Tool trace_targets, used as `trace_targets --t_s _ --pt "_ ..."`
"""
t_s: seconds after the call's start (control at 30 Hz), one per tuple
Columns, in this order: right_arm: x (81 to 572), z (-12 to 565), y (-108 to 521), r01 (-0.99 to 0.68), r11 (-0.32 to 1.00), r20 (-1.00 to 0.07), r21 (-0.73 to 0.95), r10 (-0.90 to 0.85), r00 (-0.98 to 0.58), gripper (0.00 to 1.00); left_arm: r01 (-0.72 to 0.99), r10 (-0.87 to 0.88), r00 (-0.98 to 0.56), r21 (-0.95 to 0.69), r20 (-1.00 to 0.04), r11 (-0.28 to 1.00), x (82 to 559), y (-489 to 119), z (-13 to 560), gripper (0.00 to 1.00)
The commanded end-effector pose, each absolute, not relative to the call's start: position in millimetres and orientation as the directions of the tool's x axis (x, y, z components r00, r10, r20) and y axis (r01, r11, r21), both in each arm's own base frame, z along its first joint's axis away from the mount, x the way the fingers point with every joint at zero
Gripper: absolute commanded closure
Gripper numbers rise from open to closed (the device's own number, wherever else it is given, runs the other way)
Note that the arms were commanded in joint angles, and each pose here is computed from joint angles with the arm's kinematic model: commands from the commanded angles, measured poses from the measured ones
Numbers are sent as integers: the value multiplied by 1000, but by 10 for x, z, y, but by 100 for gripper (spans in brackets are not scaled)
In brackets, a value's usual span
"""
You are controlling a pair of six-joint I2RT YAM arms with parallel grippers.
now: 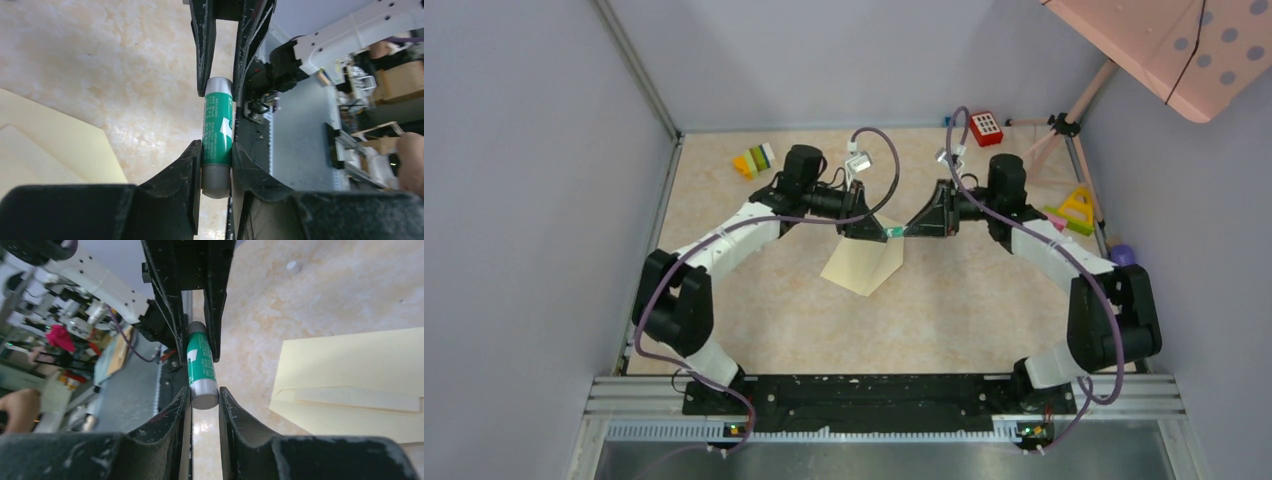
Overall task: Place the letter into the envelope and seal it
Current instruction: Screw the solid glue.
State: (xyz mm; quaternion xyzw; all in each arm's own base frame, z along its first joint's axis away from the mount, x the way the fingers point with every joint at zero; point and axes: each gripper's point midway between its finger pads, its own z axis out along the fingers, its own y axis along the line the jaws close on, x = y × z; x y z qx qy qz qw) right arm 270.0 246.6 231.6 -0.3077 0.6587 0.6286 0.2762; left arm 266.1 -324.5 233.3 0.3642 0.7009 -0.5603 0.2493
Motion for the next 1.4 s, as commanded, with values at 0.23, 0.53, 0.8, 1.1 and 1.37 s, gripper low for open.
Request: trace_targets --t_s 0.23,0.53,0.8,1.1,1.37 --pt "2553 2380 2585 -990 85 -980 -108 -177 92 70 627 173 -755 -773 -633 -93 2691 -3332 2414 88" --pt "2422 2552 2597 -991 96 -986 -92 -144 78 39 669 155 -723 -738 -674 -86 2699 -3306 2458 88" --pt "2484 2507 2617 -995 93 -989 -38 -147 24 45 696 172 -698 -715 -695 -63 2667 -3275 2450 88" --pt "2496 2410 2596 -993 90 -983 -82 -172 66 50 683 175 -705 -724 -688 -98 2624 -3269 2493 88" --pt "2615 2373 2587 -984 137 -980 -112 -180 86 48 679 183 -702 -724 -689 -123 2583 -3269 2502 89"
